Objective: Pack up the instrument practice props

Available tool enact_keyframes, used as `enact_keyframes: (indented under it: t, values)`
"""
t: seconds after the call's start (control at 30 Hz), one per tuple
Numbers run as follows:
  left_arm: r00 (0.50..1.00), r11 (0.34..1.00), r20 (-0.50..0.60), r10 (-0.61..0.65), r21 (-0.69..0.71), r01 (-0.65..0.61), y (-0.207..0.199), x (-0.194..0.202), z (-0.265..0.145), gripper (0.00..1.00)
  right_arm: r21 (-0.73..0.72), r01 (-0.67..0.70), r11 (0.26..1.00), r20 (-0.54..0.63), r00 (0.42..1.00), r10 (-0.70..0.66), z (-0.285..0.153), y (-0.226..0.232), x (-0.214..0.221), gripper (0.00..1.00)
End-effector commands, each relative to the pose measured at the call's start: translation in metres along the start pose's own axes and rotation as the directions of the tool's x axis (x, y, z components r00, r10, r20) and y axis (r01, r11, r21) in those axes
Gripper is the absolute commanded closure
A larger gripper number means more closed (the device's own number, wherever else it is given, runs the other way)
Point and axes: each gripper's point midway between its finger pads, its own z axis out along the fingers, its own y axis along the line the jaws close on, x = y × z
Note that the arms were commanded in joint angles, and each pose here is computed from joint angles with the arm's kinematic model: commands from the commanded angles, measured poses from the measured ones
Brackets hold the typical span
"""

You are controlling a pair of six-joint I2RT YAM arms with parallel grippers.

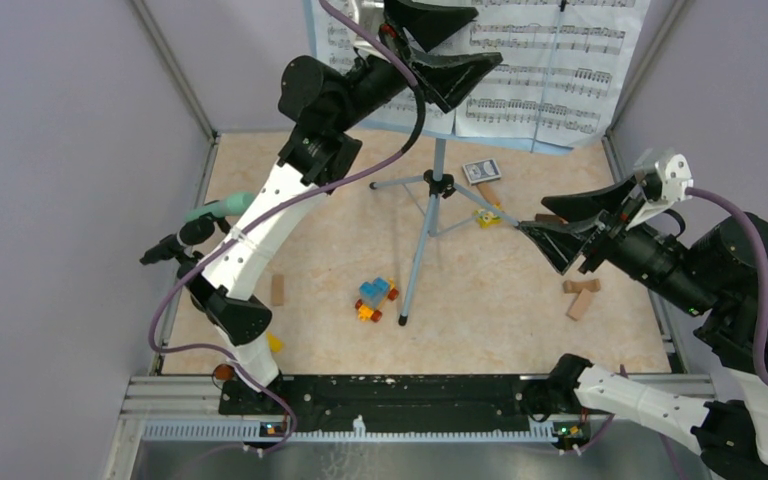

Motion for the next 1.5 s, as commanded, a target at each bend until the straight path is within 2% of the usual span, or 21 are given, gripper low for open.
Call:
enact_keyframes:
  t: [0.0, 0.23, 0.5, 0.73, 0.93, 1.47]
  values:
    - [1.000, 0.998, 0.019, -0.005, 0.070, 0.004, -0.017, -0.012, 0.000, 0.13, -0.025, -0.015, 1.000, 0.023, 1.000, 0.016, 0.001, 0.005, -0.004, 0.44]
    - [1.000, 0.998, 0.018, 0.022, 0.062, -0.024, -0.019, -0.015, -0.005, 0.11, -0.024, -0.017, 1.000, 0.020, 1.000, 0.018, 0.003, 0.005, -0.002, 0.44]
    - [0.989, 0.993, 0.087, 0.118, -0.032, -0.116, -0.013, -0.046, -0.014, 0.03, -0.024, -0.016, 1.000, 0.014, 1.000, 0.016, 0.005, 0.005, 0.001, 0.44]
    - [0.975, 0.985, 0.151, 0.161, -0.082, -0.150, -0.013, -0.075, -0.018, 0.02, -0.023, -0.013, 1.000, 0.011, 1.000, 0.013, 0.006, 0.004, 0.002, 0.44]
    - [0.978, 0.984, 0.152, 0.145, -0.128, -0.125, 0.000, -0.073, -0.016, 0.02, -0.023, -0.015, 1.000, 0.012, 1.000, 0.015, 0.005, 0.005, 0.002, 0.44]
    - [0.985, 0.989, 0.143, 0.101, -0.122, -0.083, 0.012, -0.057, -0.005, 0.02, -0.022, -0.018, 1.000, 0.011, 1.000, 0.018, 0.001, 0.004, 0.003, 0.44]
